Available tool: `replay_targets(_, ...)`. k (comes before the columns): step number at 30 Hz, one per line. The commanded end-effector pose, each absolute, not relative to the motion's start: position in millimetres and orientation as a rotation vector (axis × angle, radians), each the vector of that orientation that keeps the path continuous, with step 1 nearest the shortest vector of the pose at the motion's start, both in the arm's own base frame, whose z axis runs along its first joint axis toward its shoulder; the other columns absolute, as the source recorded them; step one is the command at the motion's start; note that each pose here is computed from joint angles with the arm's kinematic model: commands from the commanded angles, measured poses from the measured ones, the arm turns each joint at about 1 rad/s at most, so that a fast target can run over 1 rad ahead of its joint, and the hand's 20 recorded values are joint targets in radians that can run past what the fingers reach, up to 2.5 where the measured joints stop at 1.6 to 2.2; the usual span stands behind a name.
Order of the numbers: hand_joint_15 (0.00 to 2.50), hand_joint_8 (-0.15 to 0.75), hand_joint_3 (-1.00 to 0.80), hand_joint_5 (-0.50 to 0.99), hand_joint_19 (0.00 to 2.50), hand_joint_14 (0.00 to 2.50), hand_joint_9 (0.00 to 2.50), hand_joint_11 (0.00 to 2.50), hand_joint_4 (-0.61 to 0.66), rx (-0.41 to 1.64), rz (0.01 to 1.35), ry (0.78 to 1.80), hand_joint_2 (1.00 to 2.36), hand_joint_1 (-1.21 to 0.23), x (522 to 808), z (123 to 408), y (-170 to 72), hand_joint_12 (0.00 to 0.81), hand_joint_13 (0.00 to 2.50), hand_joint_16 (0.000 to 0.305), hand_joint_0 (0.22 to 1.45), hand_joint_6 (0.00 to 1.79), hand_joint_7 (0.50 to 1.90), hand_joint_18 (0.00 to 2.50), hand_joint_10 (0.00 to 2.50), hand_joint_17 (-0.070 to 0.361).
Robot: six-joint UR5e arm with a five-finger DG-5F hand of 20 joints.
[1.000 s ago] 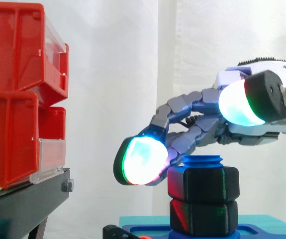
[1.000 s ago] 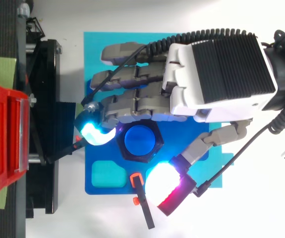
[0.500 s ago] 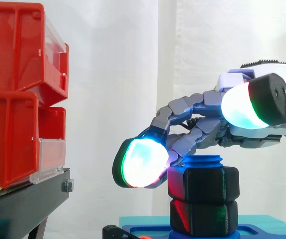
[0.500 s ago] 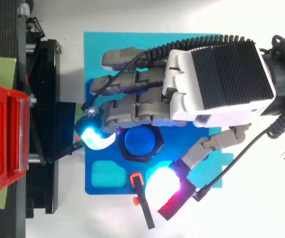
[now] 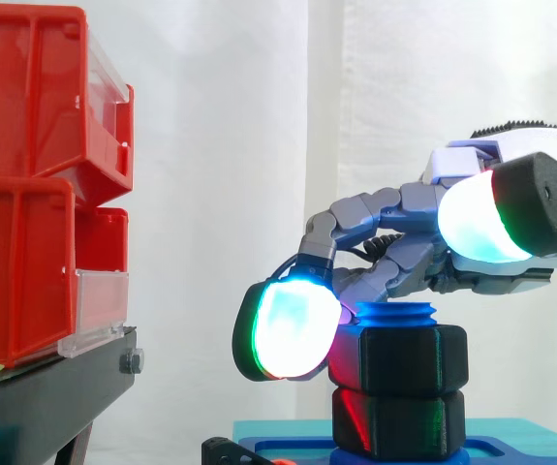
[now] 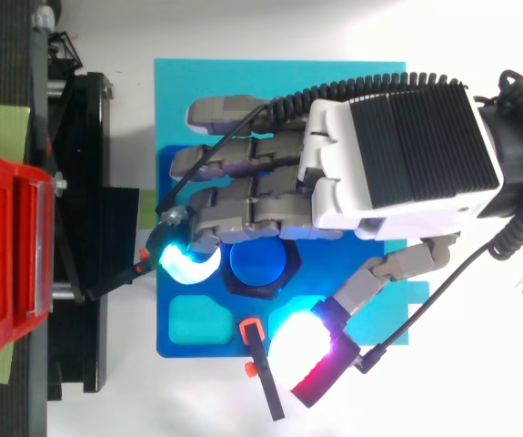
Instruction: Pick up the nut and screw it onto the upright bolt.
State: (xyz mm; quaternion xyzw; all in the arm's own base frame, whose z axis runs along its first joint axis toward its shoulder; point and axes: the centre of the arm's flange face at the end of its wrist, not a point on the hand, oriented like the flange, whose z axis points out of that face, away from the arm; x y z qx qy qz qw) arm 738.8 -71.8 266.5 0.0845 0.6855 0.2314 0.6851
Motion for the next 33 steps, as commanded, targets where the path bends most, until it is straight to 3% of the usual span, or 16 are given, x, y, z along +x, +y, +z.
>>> replay_targets(1, 0.00, 0.278, -0.50, -0.09, 0.00, 0.00, 0.68, 0.00, 0.11, 0.192, 0.521, 1.547, 1.00, -0.23, 737, 265, -73, 0.363, 0.39, 0.043, 0.43, 0.50, 1.10, 0.13, 0.00, 0.097)
replay_targets(11, 0.00, 0.282, -0.50, -0.06, 0.00, 0.00, 0.76, 0.00, 0.08, 0.193, 0.518, 1.547, 1.00, -0.24, 737, 265, -79, 0.327, 0.42, 0.036, 0.44, 0.50, 1.22, 0.15, 0.00, 0.080)
replay_targets(27, 0.00, 0.288, -0.50, -0.07, 0.00, 0.00, 0.78, 0.00, 0.13, 0.191, 0.516, 1.539, 1.00, -0.25, 737, 267, -84, 0.318, 0.45, 0.034, 0.44, 0.50, 1.20, 0.18, 0.00, 0.077)
replay_targets(33, 0.00, 0.298, -0.50, -0.05, 0.00, 0.00, 0.81, 0.00, 0.13, 0.183, 0.490, 1.541, 1.00, -0.26, 735, 266, -94, 0.298, 0.48, 0.032, 0.44, 0.50, 1.29, 0.23, 0.00, 0.071)
